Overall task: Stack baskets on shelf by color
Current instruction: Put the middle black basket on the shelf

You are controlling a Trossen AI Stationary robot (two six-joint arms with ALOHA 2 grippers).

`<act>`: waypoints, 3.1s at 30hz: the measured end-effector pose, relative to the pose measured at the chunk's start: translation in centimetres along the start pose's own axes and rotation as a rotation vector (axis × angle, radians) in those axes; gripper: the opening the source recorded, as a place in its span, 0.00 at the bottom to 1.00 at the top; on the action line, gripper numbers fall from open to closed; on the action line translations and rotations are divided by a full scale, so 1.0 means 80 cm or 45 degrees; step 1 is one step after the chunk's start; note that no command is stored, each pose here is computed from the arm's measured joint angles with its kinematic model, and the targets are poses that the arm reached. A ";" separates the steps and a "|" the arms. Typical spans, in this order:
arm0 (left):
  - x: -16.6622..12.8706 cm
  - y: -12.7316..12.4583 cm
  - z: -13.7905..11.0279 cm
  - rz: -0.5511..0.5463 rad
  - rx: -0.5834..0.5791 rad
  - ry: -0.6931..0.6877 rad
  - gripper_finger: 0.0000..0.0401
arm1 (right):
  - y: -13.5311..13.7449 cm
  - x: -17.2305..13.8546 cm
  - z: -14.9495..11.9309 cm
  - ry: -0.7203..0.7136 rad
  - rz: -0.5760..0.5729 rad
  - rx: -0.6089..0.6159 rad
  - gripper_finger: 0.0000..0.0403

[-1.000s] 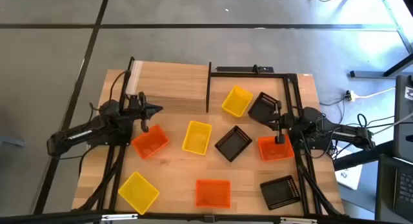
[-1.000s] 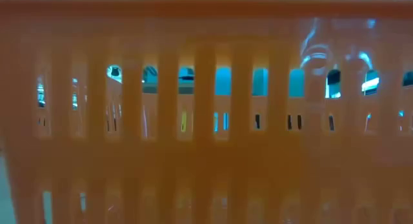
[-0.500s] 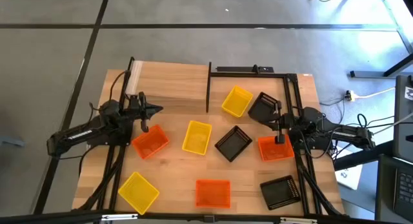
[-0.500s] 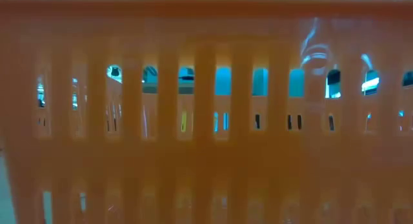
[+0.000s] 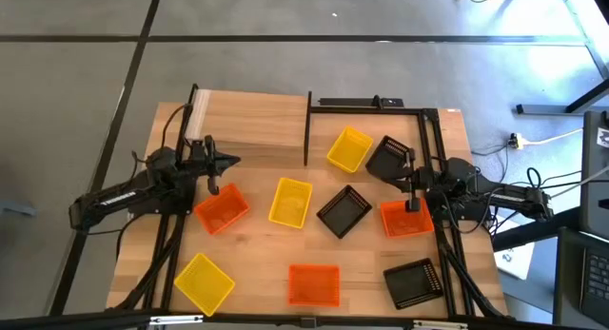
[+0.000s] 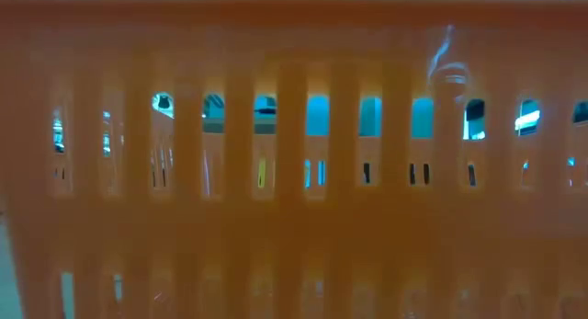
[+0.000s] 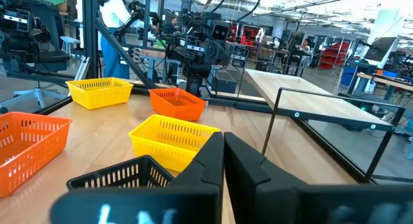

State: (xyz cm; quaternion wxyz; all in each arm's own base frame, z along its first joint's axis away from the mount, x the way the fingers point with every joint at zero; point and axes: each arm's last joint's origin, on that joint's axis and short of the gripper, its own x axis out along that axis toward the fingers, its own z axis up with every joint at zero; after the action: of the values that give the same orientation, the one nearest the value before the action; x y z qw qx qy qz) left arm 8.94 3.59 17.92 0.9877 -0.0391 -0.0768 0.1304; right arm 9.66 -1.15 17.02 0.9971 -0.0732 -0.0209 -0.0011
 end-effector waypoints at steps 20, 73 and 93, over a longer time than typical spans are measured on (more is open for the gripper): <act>0.000 0.000 0.000 0.001 0.000 0.000 0.00 | -0.010 -0.023 0.093 -0.105 -0.040 0.246 0.00; 0.000 0.000 0.000 0.000 0.000 0.000 0.00 | 0.096 0.157 0.109 1.255 0.586 -0.130 0.05; 0.000 0.000 0.000 0.000 0.000 0.000 0.00 | 0.120 0.200 0.036 1.470 0.541 -0.341 0.27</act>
State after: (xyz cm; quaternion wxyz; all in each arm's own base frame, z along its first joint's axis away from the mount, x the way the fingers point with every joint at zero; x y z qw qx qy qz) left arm 8.94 3.59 17.92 0.9877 -0.0392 -0.0769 0.1304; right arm 25.61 8.76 19.18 0.8084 -0.1877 0.5359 0.1550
